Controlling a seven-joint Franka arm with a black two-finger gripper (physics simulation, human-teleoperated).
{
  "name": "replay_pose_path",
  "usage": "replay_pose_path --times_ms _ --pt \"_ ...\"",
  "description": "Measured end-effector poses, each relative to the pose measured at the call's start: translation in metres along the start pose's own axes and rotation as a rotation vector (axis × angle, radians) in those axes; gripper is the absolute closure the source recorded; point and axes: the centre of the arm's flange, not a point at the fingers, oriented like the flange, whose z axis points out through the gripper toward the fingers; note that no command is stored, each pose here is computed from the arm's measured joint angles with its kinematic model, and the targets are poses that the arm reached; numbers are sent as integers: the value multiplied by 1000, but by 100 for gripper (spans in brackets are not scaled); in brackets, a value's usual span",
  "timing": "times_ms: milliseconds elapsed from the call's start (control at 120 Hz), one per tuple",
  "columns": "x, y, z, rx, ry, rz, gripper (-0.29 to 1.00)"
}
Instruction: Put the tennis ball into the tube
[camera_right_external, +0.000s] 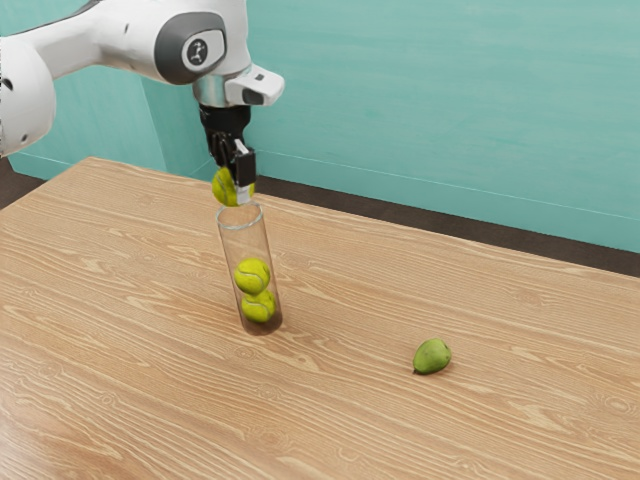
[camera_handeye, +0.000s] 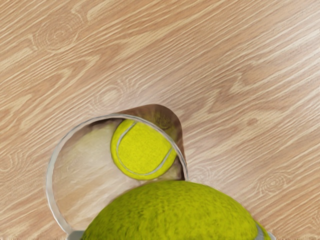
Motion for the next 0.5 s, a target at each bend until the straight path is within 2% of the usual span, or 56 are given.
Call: replay_pose_path --times_ms 183,342,500 --pt "2 -6 14 -21 -28 -2 20" --pt "3 -12 13 4 -40 9 9" --pt "4 40 -24 27 5 94 4"
